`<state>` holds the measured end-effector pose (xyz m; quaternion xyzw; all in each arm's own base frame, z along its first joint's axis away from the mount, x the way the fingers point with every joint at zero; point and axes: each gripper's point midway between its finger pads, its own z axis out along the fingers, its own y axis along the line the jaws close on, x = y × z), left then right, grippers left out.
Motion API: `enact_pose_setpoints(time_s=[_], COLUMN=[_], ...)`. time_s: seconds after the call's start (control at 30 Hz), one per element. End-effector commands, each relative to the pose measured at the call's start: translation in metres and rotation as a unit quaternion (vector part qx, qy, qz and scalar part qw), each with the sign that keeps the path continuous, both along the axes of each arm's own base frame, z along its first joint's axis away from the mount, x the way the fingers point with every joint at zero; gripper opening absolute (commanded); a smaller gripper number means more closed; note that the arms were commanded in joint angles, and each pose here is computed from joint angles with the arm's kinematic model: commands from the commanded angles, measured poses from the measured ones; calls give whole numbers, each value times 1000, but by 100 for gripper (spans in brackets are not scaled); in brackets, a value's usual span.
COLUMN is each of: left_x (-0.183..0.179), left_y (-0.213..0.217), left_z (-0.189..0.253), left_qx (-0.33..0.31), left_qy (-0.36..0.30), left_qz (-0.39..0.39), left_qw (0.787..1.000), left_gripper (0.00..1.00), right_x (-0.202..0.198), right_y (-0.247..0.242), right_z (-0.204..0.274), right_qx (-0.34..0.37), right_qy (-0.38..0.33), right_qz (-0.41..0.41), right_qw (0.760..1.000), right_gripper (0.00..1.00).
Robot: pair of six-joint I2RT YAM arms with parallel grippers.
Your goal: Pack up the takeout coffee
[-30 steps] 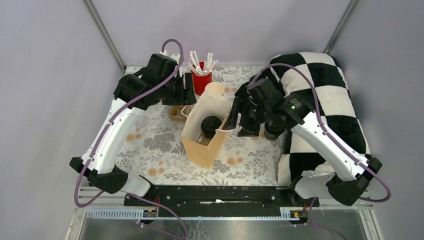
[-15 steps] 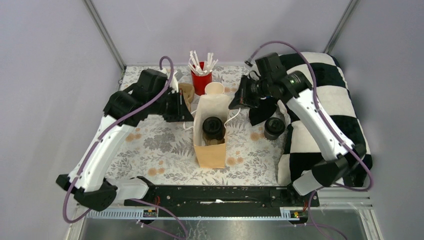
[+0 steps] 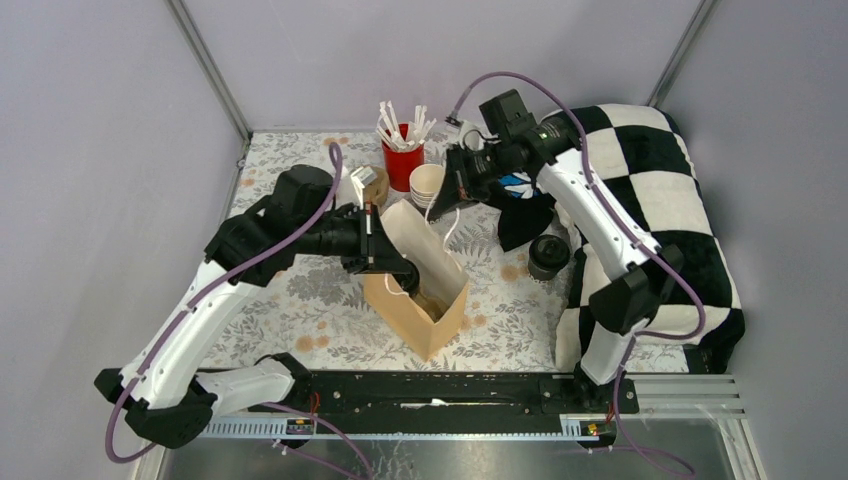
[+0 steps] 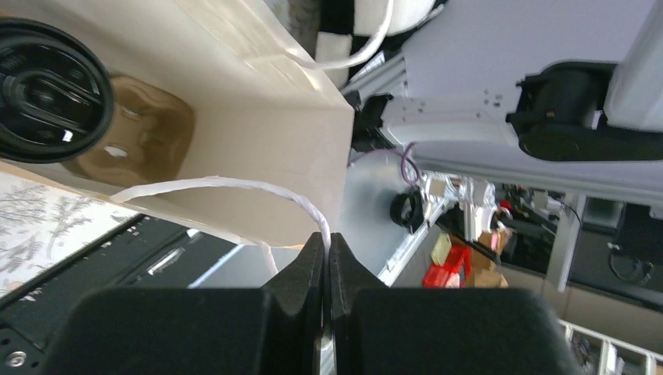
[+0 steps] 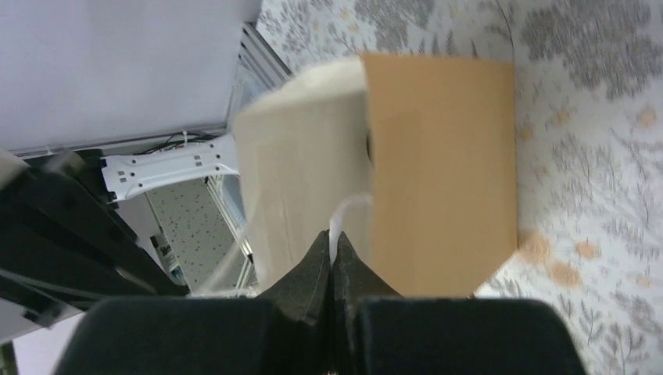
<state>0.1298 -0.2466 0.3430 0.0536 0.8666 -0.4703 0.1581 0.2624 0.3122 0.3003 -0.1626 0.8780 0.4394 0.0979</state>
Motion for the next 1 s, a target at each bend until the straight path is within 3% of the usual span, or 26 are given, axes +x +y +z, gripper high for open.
enact_pose_setpoints(time_s=[0.0,0.27,0.4,0.53,0.67,0.73,0.87,0.97], left_x=[-1,2,6,17,34,42,51,51], left_y=[-22,-42,-40,-32,-12,1,21,28], left_z=[15,10,9,10,27,32,37,42], left_qx=[-32,-25,-13,22,60,80,112,111], left_qy=[-23,-27,-42,-73,-141,-173,-212,-238], left_qz=[-31,-73,-74,-56,-7,22,57,64], left_qw=[999,997,996,996,988,981,969,963], left_gripper=[6,6,17,40,58,61,66,69], right_x=[10,30,34,50,61,62,58,43], right_y=[35,57,42,7,-37,-53,-100,-101], right_z=[33,32,17,12,43,68,91,107], right_qx=[52,45,-5,-69,-97,-82,-90,-51], right_qy=[-66,-77,-86,-89,-126,-150,-177,-194], right_qz=[51,54,29,-45,-125,-151,-214,-191], right_qw=[995,995,996,993,979,974,956,961], right_gripper=[2,4,25,56,86,99,100,100])
